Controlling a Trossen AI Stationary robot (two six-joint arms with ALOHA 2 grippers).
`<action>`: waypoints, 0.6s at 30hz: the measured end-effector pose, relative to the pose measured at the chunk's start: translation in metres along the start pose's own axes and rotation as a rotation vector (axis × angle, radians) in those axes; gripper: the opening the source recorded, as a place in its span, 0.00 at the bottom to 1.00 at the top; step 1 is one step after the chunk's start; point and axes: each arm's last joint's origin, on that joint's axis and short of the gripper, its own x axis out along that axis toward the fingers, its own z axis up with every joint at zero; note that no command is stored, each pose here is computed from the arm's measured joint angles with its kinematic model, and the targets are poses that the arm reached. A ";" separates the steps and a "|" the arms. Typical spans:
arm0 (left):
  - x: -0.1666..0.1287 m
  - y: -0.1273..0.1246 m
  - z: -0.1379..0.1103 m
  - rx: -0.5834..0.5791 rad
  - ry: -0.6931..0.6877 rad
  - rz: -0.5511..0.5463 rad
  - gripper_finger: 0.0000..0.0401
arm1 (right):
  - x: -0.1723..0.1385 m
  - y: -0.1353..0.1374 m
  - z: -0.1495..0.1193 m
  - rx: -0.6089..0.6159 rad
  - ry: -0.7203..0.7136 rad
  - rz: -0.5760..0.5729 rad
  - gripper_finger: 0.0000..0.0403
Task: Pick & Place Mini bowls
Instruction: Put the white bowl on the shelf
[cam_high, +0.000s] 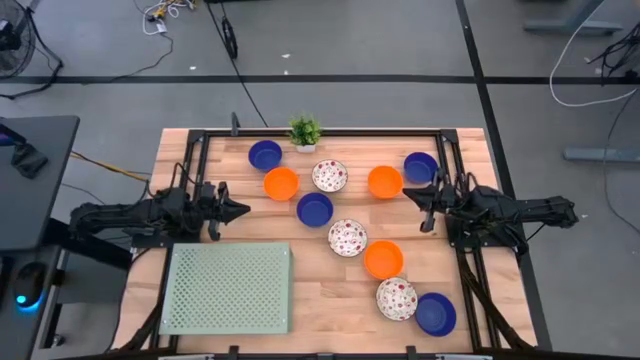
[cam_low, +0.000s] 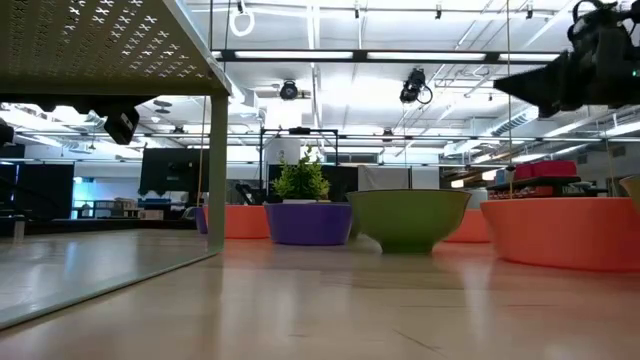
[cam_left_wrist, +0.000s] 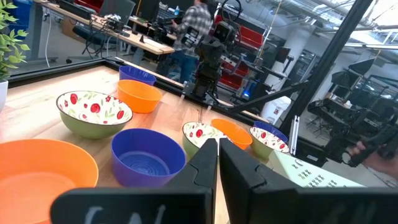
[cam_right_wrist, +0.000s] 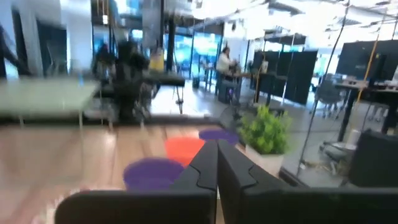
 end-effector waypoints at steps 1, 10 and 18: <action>0.000 0.000 0.000 0.000 0.000 0.000 0.05 | 0.000 0.000 0.004 0.060 -0.038 0.003 0.01; 0.000 0.000 0.000 0.000 0.000 0.000 0.05 | -0.008 -0.008 0.039 0.496 -0.409 0.022 0.01; 0.000 0.000 0.000 0.000 0.001 0.000 0.05 | 0.010 0.006 0.024 0.616 -0.207 0.184 0.01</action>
